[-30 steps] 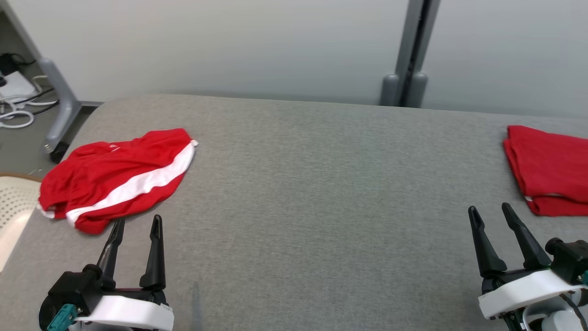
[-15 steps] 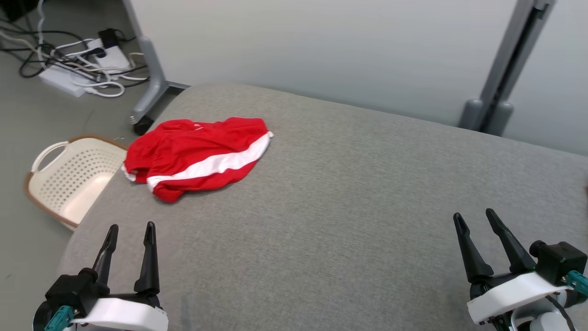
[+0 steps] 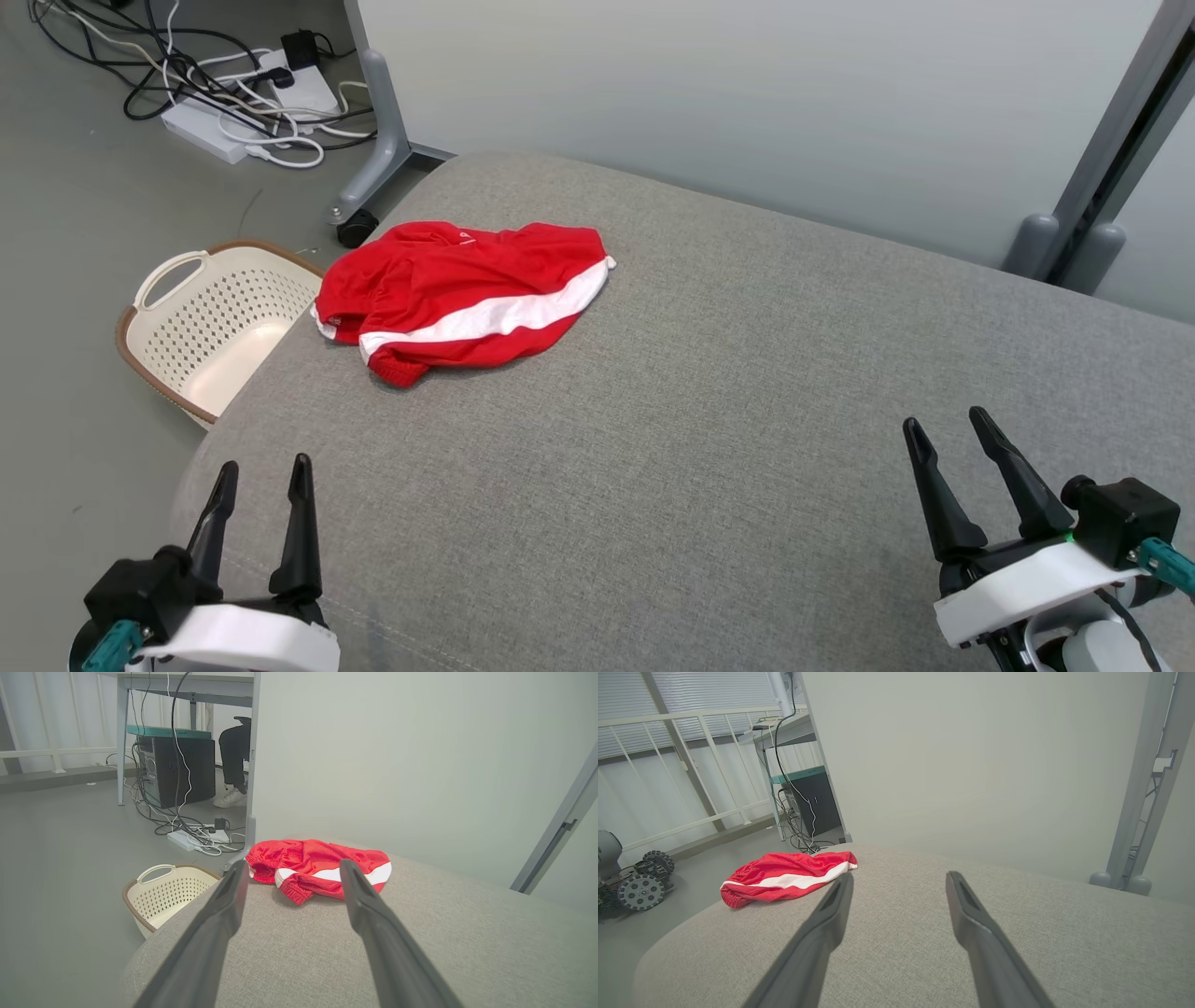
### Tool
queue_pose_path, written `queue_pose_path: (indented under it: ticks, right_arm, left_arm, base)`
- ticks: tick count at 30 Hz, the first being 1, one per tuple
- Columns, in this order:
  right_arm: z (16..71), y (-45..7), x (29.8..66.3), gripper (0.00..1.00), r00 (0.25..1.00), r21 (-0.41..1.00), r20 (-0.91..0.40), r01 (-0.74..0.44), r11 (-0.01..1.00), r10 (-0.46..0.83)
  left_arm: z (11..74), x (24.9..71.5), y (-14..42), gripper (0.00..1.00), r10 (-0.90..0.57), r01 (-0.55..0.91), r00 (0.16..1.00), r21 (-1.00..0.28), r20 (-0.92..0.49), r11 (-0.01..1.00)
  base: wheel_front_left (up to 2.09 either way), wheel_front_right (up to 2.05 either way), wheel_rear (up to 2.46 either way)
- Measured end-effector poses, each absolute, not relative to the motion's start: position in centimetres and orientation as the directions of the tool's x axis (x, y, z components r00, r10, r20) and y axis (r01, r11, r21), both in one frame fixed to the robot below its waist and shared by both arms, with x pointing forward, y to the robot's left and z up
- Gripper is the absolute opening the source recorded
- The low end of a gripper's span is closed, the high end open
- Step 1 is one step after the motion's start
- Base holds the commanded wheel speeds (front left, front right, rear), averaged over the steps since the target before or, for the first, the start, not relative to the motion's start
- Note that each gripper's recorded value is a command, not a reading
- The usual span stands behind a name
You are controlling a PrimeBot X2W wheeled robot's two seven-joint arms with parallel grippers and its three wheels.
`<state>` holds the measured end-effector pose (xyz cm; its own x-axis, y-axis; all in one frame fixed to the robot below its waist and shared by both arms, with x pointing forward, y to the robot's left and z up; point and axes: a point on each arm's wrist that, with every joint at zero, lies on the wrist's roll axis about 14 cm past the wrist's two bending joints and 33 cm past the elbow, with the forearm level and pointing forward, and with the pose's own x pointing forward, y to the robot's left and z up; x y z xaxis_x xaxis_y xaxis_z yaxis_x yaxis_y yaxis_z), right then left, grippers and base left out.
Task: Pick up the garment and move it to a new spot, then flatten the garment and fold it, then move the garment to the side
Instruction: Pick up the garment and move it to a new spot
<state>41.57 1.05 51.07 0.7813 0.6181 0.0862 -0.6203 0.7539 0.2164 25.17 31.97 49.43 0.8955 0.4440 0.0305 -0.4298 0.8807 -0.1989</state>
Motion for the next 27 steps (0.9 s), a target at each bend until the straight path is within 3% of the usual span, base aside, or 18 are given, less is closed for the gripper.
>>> queue_pose_path:
  ticks: [5,13,21,27]
  right_arm:
    - [50.6,1.1,41.8,1.0,0.78,0.222,0.078,-0.62,0.752,0.62]
    - [50.4,-0.1,43.0,1.0,0.802,0.232,0.08,-0.593,0.771,0.592]
    - [49.4,-3.3,44.6,1.0,0.852,0.244,0.065,-0.518,0.82,0.519]
    - [48.7,-5.3,45.5,1.0,0.881,0.251,0.056,-0.467,0.848,0.469]
  left_arm:
    - [49.8,26.5,32.0,1.0,0.419,-0.406,0.908,-0.224,0.015,0.886]
    - [51.0,32.5,34.4,1.0,0.343,-0.353,0.936,-0.237,-0.08,0.905]
    - [48.9,37.8,36.6,1.0,0.277,-0.361,0.909,-0.254,-0.311,0.897]
    - [46.0,40.3,37.7,1.0,0.216,-0.4,0.831,-0.281,-0.513,0.872]
  base:
    - [0.0,0.0,0.0]
    - [0.0,0.0,0.0]
    - [0.0,0.0,0.0]
    - [0.0,0.0,0.0]
